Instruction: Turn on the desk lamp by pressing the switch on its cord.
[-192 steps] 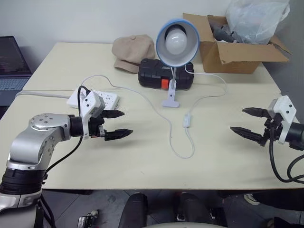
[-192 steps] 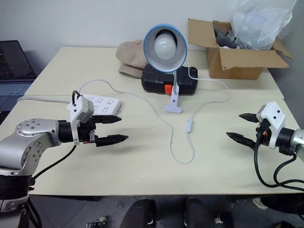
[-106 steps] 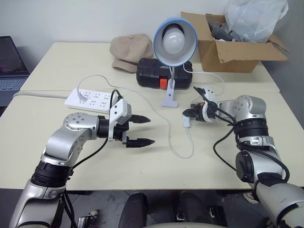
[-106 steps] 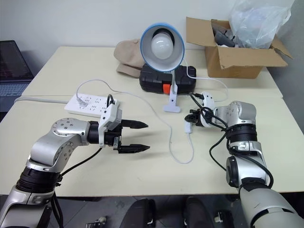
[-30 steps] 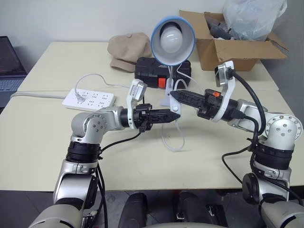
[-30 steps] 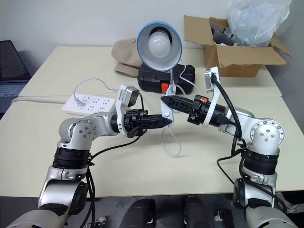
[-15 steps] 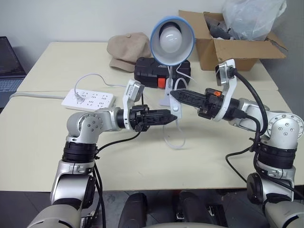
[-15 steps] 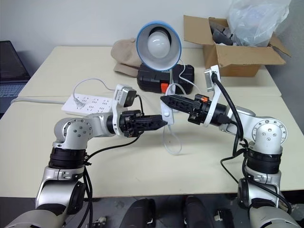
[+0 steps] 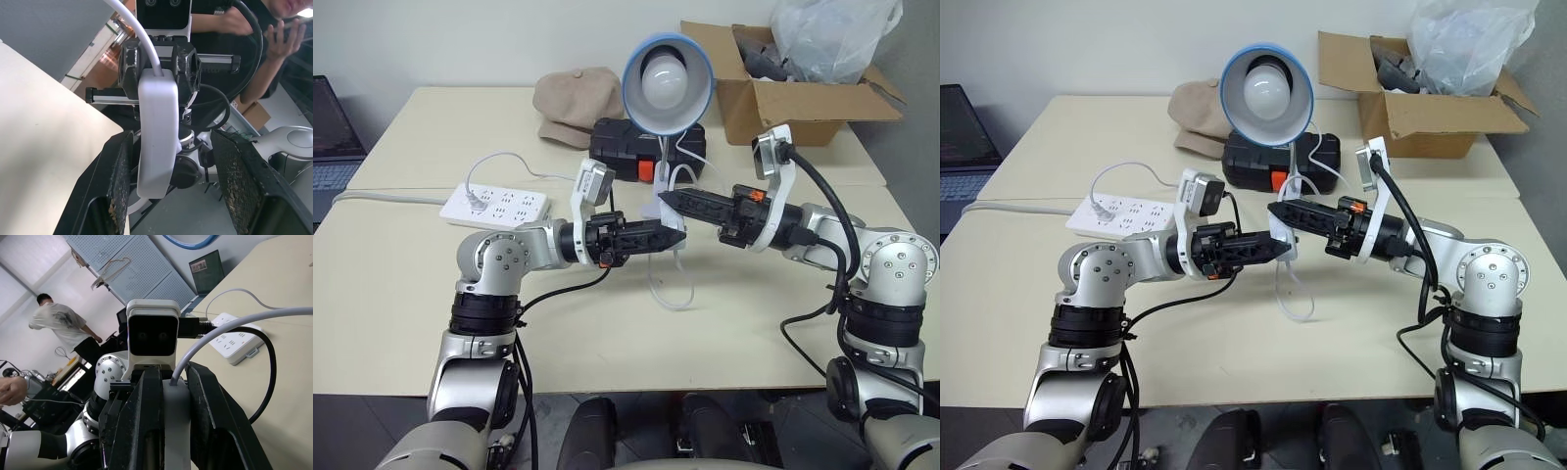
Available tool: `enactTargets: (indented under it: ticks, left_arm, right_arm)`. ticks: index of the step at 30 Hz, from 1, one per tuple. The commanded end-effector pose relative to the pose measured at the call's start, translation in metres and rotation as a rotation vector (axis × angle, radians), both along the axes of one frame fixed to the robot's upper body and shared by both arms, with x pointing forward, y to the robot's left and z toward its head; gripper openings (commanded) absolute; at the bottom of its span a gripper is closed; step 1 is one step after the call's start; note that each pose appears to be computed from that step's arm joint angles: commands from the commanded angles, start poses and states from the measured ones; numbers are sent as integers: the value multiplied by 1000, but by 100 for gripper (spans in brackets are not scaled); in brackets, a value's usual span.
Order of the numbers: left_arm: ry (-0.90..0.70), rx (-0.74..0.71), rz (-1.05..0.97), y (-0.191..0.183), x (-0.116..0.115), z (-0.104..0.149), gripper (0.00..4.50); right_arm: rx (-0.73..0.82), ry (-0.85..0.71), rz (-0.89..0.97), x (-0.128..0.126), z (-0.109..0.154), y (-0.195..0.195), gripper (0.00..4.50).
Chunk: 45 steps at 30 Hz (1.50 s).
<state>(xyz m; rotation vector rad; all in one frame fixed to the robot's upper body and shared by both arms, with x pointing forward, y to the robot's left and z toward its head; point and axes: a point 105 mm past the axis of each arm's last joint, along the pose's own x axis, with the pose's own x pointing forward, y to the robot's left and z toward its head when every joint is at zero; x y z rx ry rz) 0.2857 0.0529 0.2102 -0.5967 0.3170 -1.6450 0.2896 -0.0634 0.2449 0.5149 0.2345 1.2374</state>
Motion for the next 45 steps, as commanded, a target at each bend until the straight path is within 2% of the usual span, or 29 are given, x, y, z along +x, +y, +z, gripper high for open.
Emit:
enactTargets:
  ticks: [1, 7, 8, 10, 12, 17, 32, 34, 40, 45]
  left_arm:
    - [-46, -22, -24, -5, -4, 10, 257]
    - [-48, -21, -35, -7, -5, 9, 257]
    - [-45, -24, -36, -7, -4, 10, 222]
    - [-40, -29, -36, -7, -4, 10, 201]
    - [-39, -30, -36, -6, -4, 10, 150]
    - [-33, -31, -39, -5, -4, 9, 64]
    - [-48, -42, -46, -3, -6, 9, 54]
    - [-26, -28, -54, -2, -7, 8, 123]
    - [-25, -8, -71, 1, -12, 4, 229]
    - [-49, 35, -44, 10, -14, -3, 335]
  right_arm:
    - [35, -38, 28, -5, 11, 1, 36]
    - [35, -41, 33, -6, 11, 2, 36]
    - [35, -41, 33, -6, 11, 2, 36]
    - [36, -42, 35, -7, 12, 2, 36]
    - [37, -42, 37, -7, 12, 2, 36]
    - [38, -41, 41, -8, 13, 2, 36]
    - [44, -44, 43, -8, 15, 3, 36]
    - [44, -42, 44, -8, 14, 3, 36]
    - [50, -31, 35, -6, 13, 2, 35]
    - [48, -14, 1, 0, 10, -3, 35]
